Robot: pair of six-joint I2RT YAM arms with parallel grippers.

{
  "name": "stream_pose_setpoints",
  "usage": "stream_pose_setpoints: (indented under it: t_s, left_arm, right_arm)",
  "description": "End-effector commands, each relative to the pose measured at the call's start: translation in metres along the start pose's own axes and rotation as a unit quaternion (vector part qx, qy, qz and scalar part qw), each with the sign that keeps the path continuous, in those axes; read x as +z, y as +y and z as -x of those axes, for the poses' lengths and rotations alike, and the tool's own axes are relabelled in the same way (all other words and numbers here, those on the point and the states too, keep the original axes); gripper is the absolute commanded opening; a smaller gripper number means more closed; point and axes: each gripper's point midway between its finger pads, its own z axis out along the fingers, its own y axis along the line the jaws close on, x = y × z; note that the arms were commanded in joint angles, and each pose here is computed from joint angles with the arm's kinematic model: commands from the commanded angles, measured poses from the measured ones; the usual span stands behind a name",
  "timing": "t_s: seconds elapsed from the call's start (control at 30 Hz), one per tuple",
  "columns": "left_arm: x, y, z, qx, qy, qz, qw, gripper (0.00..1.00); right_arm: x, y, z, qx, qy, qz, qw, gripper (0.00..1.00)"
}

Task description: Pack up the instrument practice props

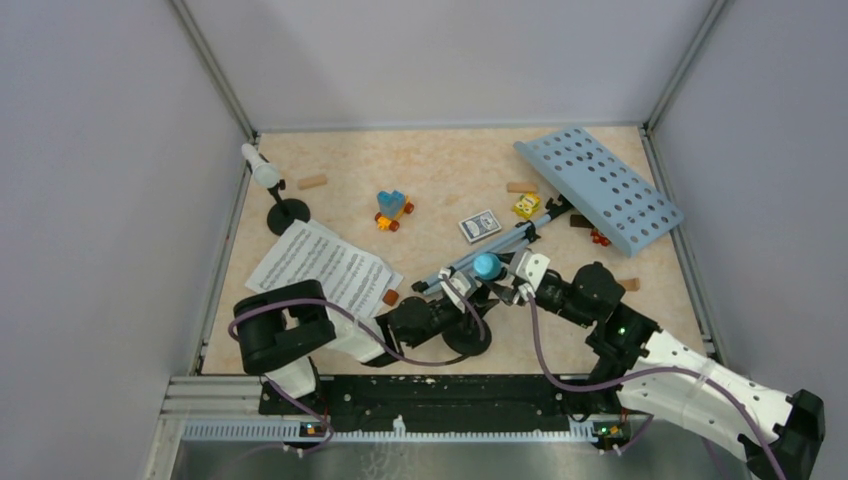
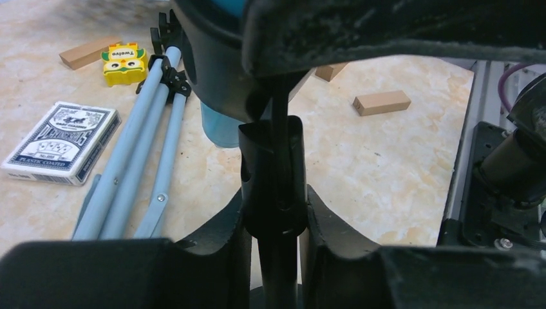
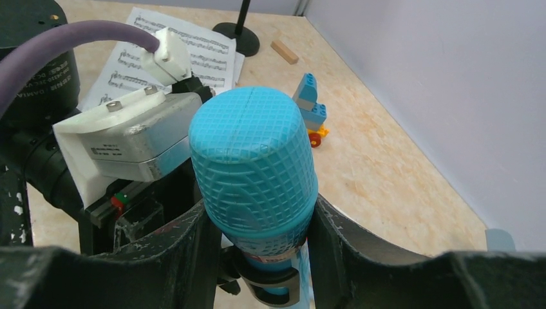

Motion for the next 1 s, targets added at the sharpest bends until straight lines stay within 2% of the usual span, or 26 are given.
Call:
stream_pose_setpoints:
  t_s: [0.0,0.03,0.07,0.17,0.43,0.7,0.97]
  left_arm:
    - [0.01,0.005,0.004,-0.017,-0.003,0.02,1.0,0.15]
    - [0.013,0.006,0.0,-0.019,0.008,0.024,0.999,0.05]
    - [0.013,0.007,-0.008,-0.021,0.028,0.031,0.999,0.0]
    - [0.018,0.006,-0.025,-0.031,0.079,0.037,0.996,0.0]
    - [0.011,0.003,-0.057,-0.051,0.125,0.05,0.99,0.0]
    - [0.006,-0.008,-0.08,-0.051,0.148,0.053,0.986,0.0]
    - [0.004,-0.015,-0.091,-0.051,0.161,0.048,0.984,0.0]
  right_arm:
    - [-0.006,-0.022,0.067,-0.007,-0.103,-0.037,0.994,0.0]
    - [-0.007,-0.024,0.07,-0.009,-0.105,-0.041,0.994,0.0]
    - [-0.008,-0.026,0.073,-0.013,-0.107,-0.045,0.993,0.0]
    - [-0.012,-0.034,0.086,-0.03,-0.115,-0.056,0.991,0.0]
    - [-0.029,-0.055,0.141,-0.065,-0.15,-0.078,0.983,0.0]
    - [-0.058,-0.063,0.204,-0.056,-0.224,-0.081,0.97,0.0]
    - [-0.076,-0.071,0.225,-0.068,-0.246,-0.099,0.962,0.0]
